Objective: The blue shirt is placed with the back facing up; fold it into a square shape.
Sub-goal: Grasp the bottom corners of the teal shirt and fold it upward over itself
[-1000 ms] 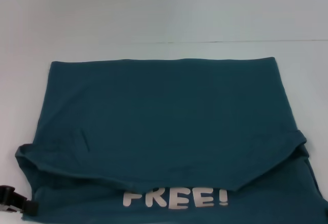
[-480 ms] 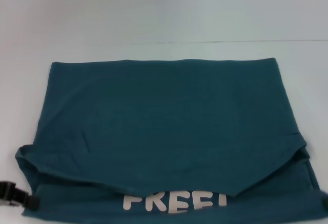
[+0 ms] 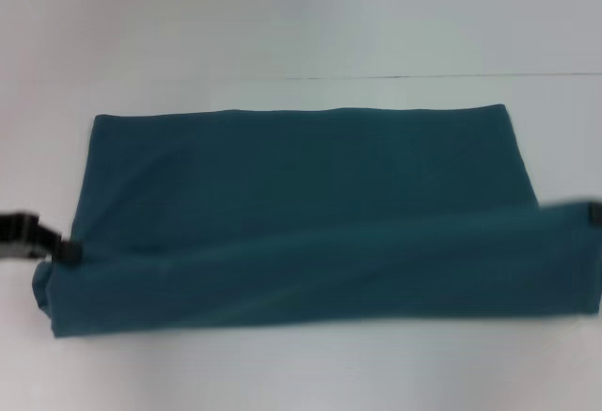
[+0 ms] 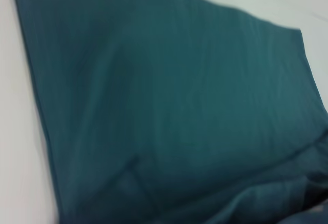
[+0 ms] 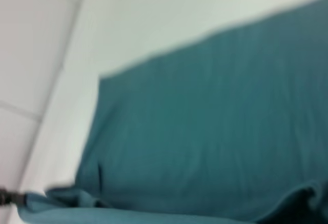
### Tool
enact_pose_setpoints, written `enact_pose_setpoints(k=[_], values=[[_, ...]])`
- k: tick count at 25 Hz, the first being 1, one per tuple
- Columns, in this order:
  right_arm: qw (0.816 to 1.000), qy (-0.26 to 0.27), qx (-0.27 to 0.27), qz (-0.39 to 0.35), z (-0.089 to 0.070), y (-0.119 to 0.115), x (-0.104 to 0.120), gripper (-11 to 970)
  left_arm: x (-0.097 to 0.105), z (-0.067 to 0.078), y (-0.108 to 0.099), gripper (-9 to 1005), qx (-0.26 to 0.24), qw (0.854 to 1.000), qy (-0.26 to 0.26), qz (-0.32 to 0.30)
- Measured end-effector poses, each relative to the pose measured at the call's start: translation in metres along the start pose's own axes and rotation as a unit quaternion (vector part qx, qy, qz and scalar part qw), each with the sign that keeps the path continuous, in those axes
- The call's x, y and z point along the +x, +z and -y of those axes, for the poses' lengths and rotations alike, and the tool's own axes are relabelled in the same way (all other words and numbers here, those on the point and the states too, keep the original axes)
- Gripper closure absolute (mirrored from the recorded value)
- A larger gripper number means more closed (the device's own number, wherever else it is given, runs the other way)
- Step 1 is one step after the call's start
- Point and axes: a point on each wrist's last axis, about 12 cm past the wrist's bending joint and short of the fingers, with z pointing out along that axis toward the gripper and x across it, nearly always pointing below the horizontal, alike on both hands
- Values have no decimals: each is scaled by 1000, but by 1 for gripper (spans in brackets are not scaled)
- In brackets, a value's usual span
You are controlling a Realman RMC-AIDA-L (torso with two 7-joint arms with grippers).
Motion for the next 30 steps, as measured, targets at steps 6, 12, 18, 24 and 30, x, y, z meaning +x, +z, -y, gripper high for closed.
enact_pose_setpoints(k=[6,12,18,24,30], values=[[995,15,36,93,5,10,-26,915,-42,12,7,997,-41,998,10,40],[987,10,97,130,12,50,-41,914,-70,16,29,997,-95,992,4,83],[976,-13,152,159,8,84,-62,914,-87,19,45,997,-131,983,3,130],[964,-34,190,185,0,107,-81,913,-102,24,65,997,-163,973,17,166],[953,-55,225,198,-5,127,-90,913,-105,25,82,997,-184,965,22,187]])
